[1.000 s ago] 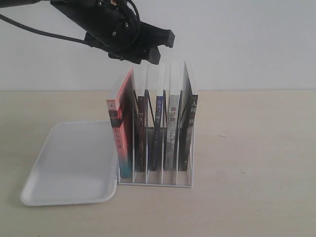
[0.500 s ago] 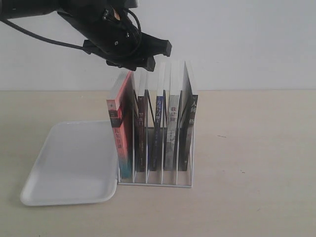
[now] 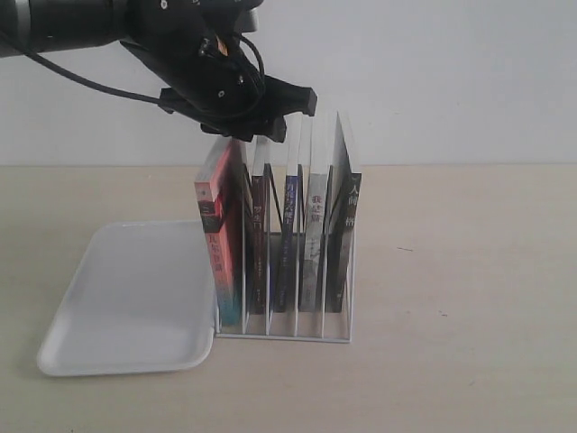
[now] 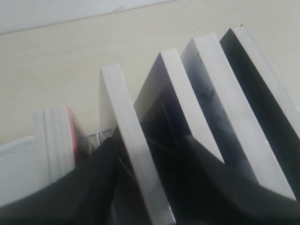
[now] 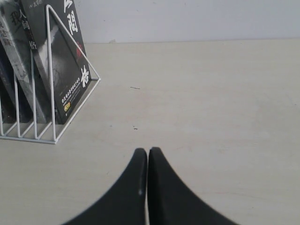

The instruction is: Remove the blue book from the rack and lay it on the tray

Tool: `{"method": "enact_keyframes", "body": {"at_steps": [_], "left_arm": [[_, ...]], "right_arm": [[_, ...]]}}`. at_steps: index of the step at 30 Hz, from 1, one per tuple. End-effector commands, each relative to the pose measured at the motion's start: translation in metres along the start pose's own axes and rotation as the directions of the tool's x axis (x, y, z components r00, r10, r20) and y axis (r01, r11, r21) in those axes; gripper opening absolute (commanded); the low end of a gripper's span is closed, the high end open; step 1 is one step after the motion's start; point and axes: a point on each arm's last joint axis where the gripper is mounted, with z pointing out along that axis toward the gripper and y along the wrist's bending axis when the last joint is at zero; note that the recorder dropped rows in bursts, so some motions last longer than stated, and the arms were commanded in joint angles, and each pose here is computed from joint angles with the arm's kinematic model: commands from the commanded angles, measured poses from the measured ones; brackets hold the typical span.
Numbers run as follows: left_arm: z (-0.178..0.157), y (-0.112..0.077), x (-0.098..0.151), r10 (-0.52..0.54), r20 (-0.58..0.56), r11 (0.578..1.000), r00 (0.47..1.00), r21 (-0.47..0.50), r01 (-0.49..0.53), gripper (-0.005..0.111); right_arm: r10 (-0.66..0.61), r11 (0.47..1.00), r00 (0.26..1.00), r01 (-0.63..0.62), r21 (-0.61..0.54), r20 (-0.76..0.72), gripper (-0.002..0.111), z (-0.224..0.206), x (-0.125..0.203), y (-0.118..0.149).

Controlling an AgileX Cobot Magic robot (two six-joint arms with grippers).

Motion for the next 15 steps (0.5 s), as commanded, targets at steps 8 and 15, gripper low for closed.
{"method": "enact_keyframes", "body": {"at_steps": [8,15], "left_arm": [[0.0096,-0.0017,0.0022,-0.007,-0.007,1.0,1.0,0.0,0.007,0.034],[0.0133,-0.0012,0.0042,-0.007,-0.02,1.0,1.0,-0.004,0.007,0.032]], "right_arm": [[-0.006,1.0,1.0,0.006,0.003,0.011,0.0,-0.0005,-0.0009,-0.0002],[-0.006,1.0,1.0,0.006,0.003,0.011,0.0,-0.0005,-0.0009,-0.0002]]}}
